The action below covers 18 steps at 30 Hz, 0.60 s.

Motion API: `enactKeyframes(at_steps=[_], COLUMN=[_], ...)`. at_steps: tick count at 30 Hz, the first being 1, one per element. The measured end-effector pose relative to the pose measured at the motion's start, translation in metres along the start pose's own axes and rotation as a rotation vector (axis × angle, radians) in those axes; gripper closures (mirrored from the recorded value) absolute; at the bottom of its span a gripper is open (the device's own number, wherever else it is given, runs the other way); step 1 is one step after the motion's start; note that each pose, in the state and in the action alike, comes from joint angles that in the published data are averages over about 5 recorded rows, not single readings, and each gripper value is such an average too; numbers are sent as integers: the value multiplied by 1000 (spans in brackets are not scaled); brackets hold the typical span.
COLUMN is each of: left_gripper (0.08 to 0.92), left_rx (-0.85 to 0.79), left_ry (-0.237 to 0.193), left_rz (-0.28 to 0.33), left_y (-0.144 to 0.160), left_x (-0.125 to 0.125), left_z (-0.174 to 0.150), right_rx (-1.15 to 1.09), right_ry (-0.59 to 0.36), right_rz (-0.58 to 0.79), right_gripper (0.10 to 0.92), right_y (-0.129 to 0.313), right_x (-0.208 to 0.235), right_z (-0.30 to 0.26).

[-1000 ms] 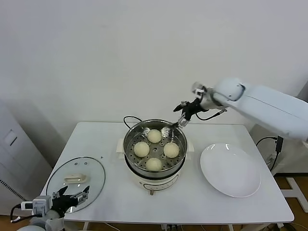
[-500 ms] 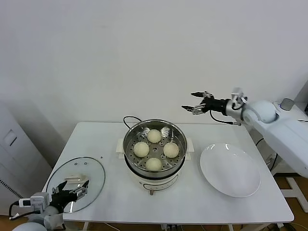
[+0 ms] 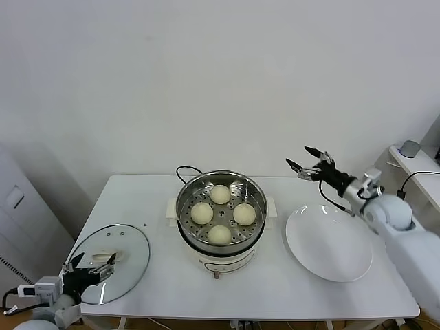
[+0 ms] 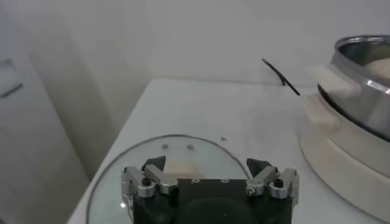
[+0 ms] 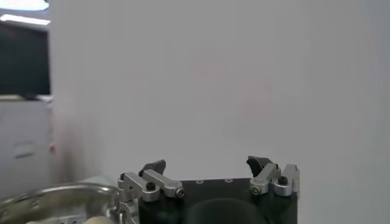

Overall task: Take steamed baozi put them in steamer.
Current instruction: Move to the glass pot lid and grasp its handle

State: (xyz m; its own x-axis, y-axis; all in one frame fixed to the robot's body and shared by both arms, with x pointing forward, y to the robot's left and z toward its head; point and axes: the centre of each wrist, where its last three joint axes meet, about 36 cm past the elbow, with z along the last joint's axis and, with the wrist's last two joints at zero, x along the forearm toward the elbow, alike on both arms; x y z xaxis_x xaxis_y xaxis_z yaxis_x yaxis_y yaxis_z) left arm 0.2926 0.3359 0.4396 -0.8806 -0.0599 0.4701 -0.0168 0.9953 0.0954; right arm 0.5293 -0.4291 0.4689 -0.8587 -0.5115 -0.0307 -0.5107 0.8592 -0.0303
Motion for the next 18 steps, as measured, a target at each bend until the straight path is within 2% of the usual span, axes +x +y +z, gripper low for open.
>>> enactKeyframes(at_steps=[6,18], left_gripper=[177,177], left_rx=[-162,-623], left_ry=[-38,-135], left_rz=[-51,-137], left_y=[3,21], left_x=[-1,-5], left_z=[20,68], right_rx=[-38,-77], right_ry=[-3,24], right_rz=[123,346], right_gripper=[200,200], right_y=[20,59], right_x=[36,108], right_z=[39,103])
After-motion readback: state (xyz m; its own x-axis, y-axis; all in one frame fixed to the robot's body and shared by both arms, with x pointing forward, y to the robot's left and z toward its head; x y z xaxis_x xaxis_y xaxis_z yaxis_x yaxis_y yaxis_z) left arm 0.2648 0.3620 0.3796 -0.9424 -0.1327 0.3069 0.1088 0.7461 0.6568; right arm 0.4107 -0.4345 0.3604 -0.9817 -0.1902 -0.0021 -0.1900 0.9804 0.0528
